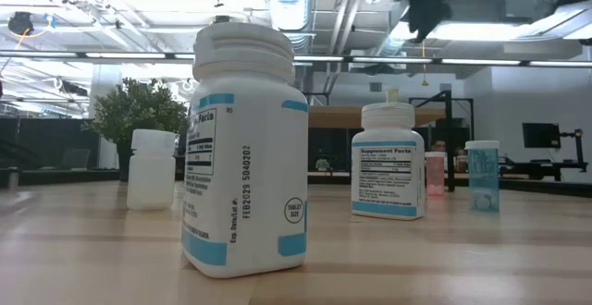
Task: Pick and place medicine bottles onto shelf by color
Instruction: Put the pink transparent pill bottle on the shelf
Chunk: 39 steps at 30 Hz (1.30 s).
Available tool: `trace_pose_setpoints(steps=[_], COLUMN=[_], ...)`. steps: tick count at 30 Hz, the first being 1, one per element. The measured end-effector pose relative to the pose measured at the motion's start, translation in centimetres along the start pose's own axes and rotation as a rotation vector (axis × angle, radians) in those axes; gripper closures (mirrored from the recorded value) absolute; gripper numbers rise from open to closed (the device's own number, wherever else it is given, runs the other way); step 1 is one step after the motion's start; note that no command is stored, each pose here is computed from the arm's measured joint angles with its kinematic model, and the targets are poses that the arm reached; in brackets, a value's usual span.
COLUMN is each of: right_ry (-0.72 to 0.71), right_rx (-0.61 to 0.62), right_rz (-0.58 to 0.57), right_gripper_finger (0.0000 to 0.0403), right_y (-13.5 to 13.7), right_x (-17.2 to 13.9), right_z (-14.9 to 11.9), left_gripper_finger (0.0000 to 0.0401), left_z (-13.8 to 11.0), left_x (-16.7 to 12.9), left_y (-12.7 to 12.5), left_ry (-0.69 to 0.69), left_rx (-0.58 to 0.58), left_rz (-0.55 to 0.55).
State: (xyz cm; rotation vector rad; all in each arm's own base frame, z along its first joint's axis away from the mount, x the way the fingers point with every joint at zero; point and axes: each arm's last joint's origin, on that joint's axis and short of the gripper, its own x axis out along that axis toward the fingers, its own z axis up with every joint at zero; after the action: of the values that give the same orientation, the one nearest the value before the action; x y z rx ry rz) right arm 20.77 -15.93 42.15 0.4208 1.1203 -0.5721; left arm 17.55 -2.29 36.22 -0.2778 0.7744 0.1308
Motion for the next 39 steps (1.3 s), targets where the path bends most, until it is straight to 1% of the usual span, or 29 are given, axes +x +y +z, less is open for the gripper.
trace_pose_setpoints(steps=[4,6,9,13,17,20,25,28,33,39], right_ry=[-0.049,-0.065,-0.083,-0.100,-0.101,-0.087,-0.056,-0.059,-0.047,0.003], right_rx=[-0.015,-0.008,0.002,0.023,0.030,-0.005,-0.179,-0.256,-0.285,-0.379], right_rz=[0.027,0.046,0.077,0.126,0.169,0.192,0.217,0.234,0.236,0.206], right_gripper_finger=[0.0176,0.0176,0.0175,0.0176,0.0177,0.0176,0.0179,0.0179,0.0179,0.0177], right_y=[1.3,1.9,2.8,3.8,4.8,5.6,7.2,8.1,8.8,9.5], right_x=[-2.3,-2.8,-2.9,-1.5,0.9,3.2,6.9,8.7,10.7,13.6], right_z=[-3.3,-5.0,-7.6,-10.4,-12.4,-13.5,-15.0,-15.5,-15.5,-15.5], left_gripper_finger=[0.0156,0.0156,0.0156,0.0156,0.0156,0.0156,0.0156,0.0156,0.0156,0.0156], left_z=[0.0,0.0,0.0,0.0,0.0,0.0,0.0,0.0,0.0,0.0], left_x=[0.0,0.0,0.0,0.0,0.0,0.0,0.0,0.0,0.0,0.0], left_y=[0.0,0.0,0.0,0.0,0.0,0.0,0.0,0.0,0.0,0.0], left_ry=[0.000,0.000,0.000,0.000,0.000,0.000,0.000,0.000,0.000,-0.001], left_rx=[0.000,0.000,0.000,0.000,0.000,0.000,0.000,0.000,-0.001,-0.001], left_rz=[0.000,0.000,0.000,0.000,0.000,0.000,0.000,0.000,0.000,0.000])
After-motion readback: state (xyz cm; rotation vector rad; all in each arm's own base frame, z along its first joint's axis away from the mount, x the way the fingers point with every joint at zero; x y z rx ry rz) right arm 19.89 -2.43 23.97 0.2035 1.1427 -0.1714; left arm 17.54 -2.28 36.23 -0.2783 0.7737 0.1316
